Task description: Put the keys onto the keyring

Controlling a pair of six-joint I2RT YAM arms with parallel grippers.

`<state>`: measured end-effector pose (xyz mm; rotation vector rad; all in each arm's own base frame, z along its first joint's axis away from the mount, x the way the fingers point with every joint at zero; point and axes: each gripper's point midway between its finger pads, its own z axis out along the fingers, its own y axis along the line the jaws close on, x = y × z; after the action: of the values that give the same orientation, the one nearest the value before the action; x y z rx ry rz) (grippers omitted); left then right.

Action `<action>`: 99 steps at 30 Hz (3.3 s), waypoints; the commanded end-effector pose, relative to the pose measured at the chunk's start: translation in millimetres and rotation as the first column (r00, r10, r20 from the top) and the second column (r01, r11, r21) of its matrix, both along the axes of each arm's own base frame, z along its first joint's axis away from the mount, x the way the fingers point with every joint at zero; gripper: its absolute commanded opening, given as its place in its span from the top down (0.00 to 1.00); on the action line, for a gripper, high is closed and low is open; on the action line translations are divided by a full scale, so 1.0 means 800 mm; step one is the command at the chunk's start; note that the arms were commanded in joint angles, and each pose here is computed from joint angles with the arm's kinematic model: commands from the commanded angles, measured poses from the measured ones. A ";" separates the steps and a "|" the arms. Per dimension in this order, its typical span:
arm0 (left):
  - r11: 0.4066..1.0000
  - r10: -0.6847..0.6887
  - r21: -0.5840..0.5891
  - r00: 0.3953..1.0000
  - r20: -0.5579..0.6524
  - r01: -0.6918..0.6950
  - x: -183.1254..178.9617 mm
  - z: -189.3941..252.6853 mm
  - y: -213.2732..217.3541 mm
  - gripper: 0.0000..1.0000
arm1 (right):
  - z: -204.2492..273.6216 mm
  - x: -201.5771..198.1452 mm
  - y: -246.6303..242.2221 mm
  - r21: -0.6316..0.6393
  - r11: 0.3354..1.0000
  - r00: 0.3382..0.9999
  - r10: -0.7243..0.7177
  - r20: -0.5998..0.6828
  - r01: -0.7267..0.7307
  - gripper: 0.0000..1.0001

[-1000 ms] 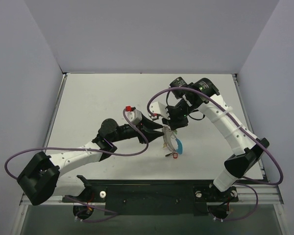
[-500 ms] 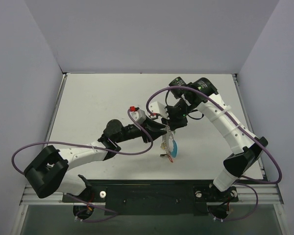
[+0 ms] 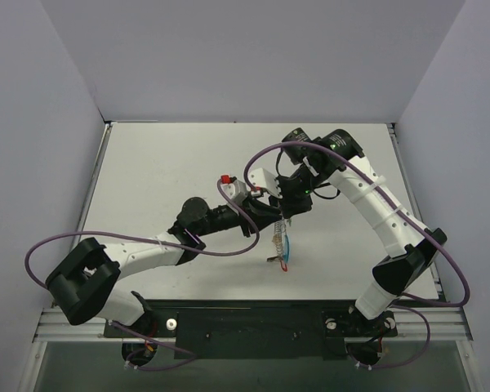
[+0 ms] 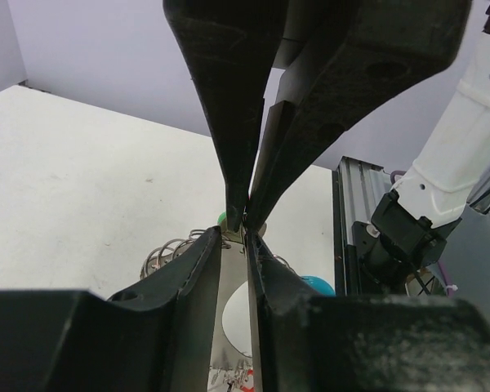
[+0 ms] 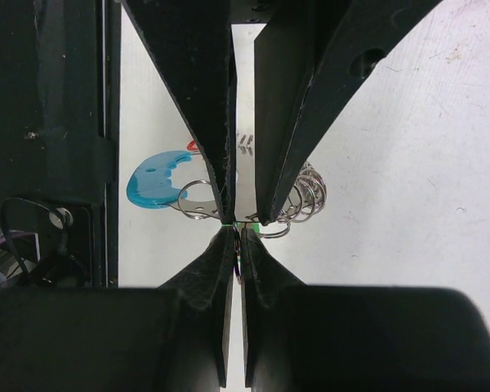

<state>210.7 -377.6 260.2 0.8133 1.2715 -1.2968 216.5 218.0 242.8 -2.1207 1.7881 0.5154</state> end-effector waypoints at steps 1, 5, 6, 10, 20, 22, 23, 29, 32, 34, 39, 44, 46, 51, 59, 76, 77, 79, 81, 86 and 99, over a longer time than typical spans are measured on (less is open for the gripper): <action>0.998 -0.027 -0.062 0.998 0.059 0.031 -0.002 0.037 -0.010 0.72 | 0.010 -0.014 -0.002 0.012 1.000 0.999 0.002 -0.036 -0.002 1.00; 0.998 -0.038 -0.046 0.998 0.050 0.040 -0.003 0.031 -0.012 0.73 | 0.010 -0.015 -0.002 0.013 1.000 0.999 -0.001 -0.041 0.002 1.00; 0.998 -0.041 -0.041 0.998 0.046 0.043 -0.003 0.029 -0.012 0.73 | 0.010 -0.015 -0.003 0.013 1.000 0.999 -0.002 -0.043 0.003 1.00; 0.998 -0.059 -0.028 0.997 0.040 0.061 -0.005 0.027 -0.016 0.73 | 0.010 -0.014 -0.003 0.015 1.000 0.999 -0.007 -0.042 0.007 1.00; 0.994 -0.103 -0.029 0.994 0.020 0.104 -0.012 0.025 -0.020 0.72 | 0.008 -0.008 -0.003 0.011 0.999 0.999 -0.038 -0.038 0.039 1.00; 0.993 -0.112 -0.037 0.994 0.017 0.112 -0.015 0.026 -0.019 0.71 | 0.007 -0.007 -0.004 0.009 0.999 0.998 -0.043 -0.038 0.044 1.00; 0.993 -0.109 -0.046 0.994 0.022 0.110 -0.014 0.028 -0.019 0.70 | 0.007 -0.007 -0.003 0.011 0.999 0.998 -0.046 -0.037 0.046 1.00; 0.991 -0.116 -0.060 0.993 0.009 0.117 -0.014 0.030 -0.021 0.69 | 0.009 -0.005 -0.001 0.025 0.997 0.997 -0.066 -0.040 0.067 1.00; 0.991 -0.119 -0.058 0.993 0.004 0.119 -0.014 0.028 -0.021 0.71 | 0.011 -0.004 0.000 0.038 0.996 0.996 -0.079 -0.047 0.081 1.00; 0.991 -0.119 -0.054 0.993 -0.002 0.119 -0.014 0.025 -0.022 0.72 | 0.011 -0.004 0.000 0.042 0.995 0.994 -0.090 -0.054 0.092 1.00; 0.989 -0.137 -0.048 0.991 -0.002 0.136 -0.017 0.021 -0.023 0.76 | 0.011 -0.002 0.000 0.046 0.993 0.993 -0.104 -0.058 0.107 1.00; 0.988 -0.140 -0.062 0.990 -0.003 0.140 -0.016 0.026 -0.023 1.00 | 0.010 -0.005 0.000 0.047 0.994 0.993 -0.098 -0.067 0.101 1.00; 0.989 -0.130 -0.069 0.992 -0.005 0.129 -0.014 0.028 -0.021 1.00 | 0.009 -0.005 -0.001 0.045 0.994 0.993 -0.096 -0.065 0.099 1.00; 0.990 -0.102 -0.099 0.995 -0.005 0.101 -0.010 0.035 -0.012 1.00 | 0.009 -0.010 -0.002 0.048 0.995 0.993 -0.089 -0.078 0.093 1.00; 0.974 -0.030 -0.227 0.999 -0.018 0.025 -0.002 0.059 0.020 1.00 | 0.036 -0.010 0.001 0.166 0.975 0.981 -0.126 -0.148 0.150 0.60; 0.945 0.080 -0.299 0.980 -0.182 -0.133 0.020 0.082 0.051 1.00 | 0.074 0.008 0.036 0.366 0.867 0.919 -0.221 -0.326 0.338 0.59; 0.946 0.095 -0.288 0.976 -0.197 -0.150 0.024 0.080 0.052 1.00 | 0.073 0.019 0.037 0.350 0.852 0.902 -0.278 -0.330 0.390 0.59; 0.943 0.137 -0.267 0.964 -0.229 -0.197 0.032 0.078 0.055 1.00 | 0.076 0.030 0.042 0.343 0.814 0.867 -0.348 -0.357 0.469 0.59; 0.942 0.175 -0.237 0.951 -0.254 -0.237 0.039 0.073 0.057 1.00 | 0.076 0.033 0.044 0.336 0.797 0.849 -0.377 -0.371 0.501 0.59; 0.932 0.237 -0.201 0.925 -0.296 -0.303 0.051 0.067 0.063 1.00 | 0.072 0.045 0.051 0.315 0.758 0.812 -0.465 -0.352 0.571 0.61; 0.916 0.269 -0.211 0.913 -0.307 -0.342 0.056 0.075 0.071 1.00 | 0.051 0.059 0.062 0.271 0.745 0.790 -0.540 -0.290 0.609 0.60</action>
<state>256.5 -328.4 260.5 0.2593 1.5309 -1.2742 255.2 272.8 283.0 -1.2847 2.1049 0.8674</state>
